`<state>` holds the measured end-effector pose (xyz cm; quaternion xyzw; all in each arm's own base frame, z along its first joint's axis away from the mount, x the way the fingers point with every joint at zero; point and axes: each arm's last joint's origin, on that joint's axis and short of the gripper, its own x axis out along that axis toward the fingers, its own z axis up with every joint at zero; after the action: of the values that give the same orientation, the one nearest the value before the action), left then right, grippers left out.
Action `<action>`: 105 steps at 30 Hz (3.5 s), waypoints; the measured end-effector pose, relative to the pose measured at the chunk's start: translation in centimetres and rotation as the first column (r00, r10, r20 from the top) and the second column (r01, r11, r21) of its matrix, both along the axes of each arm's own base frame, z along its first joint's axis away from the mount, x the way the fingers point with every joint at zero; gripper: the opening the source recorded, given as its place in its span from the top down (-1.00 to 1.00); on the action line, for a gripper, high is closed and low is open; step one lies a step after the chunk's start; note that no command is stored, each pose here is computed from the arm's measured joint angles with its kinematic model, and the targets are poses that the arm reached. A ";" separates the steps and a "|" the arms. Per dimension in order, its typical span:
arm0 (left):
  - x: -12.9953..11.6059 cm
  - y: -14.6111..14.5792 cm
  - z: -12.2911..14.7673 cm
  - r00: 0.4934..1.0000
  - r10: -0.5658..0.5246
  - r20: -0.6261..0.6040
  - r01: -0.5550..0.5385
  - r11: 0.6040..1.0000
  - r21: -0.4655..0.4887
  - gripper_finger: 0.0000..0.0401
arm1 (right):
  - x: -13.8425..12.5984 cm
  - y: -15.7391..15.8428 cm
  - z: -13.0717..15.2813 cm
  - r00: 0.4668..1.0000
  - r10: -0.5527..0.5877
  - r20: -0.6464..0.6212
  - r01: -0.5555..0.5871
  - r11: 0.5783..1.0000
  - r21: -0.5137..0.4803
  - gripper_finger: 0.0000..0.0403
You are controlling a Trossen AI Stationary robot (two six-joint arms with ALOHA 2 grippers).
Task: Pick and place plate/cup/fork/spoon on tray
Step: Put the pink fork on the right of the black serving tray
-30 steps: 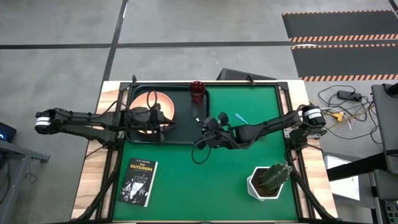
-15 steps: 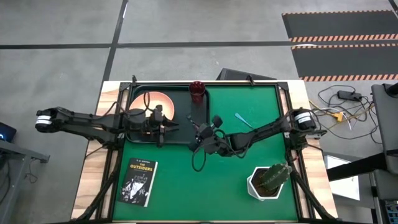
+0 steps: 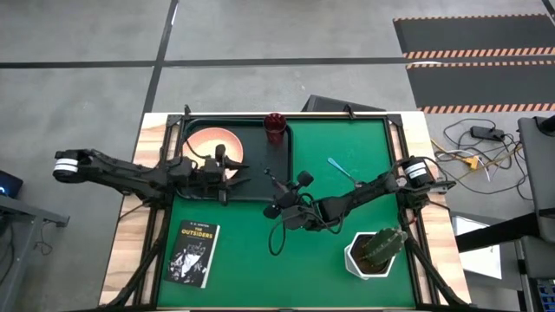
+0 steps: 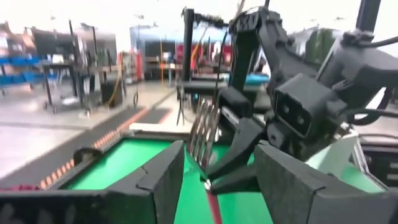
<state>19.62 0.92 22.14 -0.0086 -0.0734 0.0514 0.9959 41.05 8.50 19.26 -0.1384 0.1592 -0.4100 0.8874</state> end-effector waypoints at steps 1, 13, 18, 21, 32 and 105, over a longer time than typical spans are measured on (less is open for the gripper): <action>0.1 0.0 -0.2 1.000 0.001 0.022 -0.001 1.000 0.006 0.12 | 0.0 0.0 0.0 1.000 0.005 0.002 -0.005 1.000 0.002 0.89; 2.9 0.1 -2.1 0.999 -0.003 0.050 0.005 1.000 -0.027 0.11 | 0.5 0.2 1.1 0.997 0.055 0.052 -0.055 0.998 -0.010 0.89; 3.5 0.2 -2.4 0.995 0.007 0.102 -0.001 0.998 -0.059 0.12 | 0.7 0.2 1.4 0.997 0.059 0.042 -0.058 0.998 -0.024 0.89; 3.8 0.3 -2.2 0.987 0.029 0.158 -0.012 0.994 -0.108 0.14 | 0.7 0.1 1.4 0.998 0.056 0.042 -0.055 0.998 -0.024 0.89; 6.0 0.3 -1.8 0.974 0.104 0.200 -0.078 0.988 -0.135 0.80 | 0.6 0.0 1.4 0.998 0.035 0.046 -0.034 0.999 -0.024 0.89; 6.3 13.0 -5.5 0.732 0.307 -0.608 -0.540 0.806 -0.243 1.00 | -20.8 -4.4 9.8 0.893 0.295 0.339 -0.389 0.886 0.253 0.10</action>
<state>25.95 13.91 16.69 -0.1820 0.2228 0.2966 0.9107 20.29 4.14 29.09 0.0404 0.0631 -0.2305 0.9702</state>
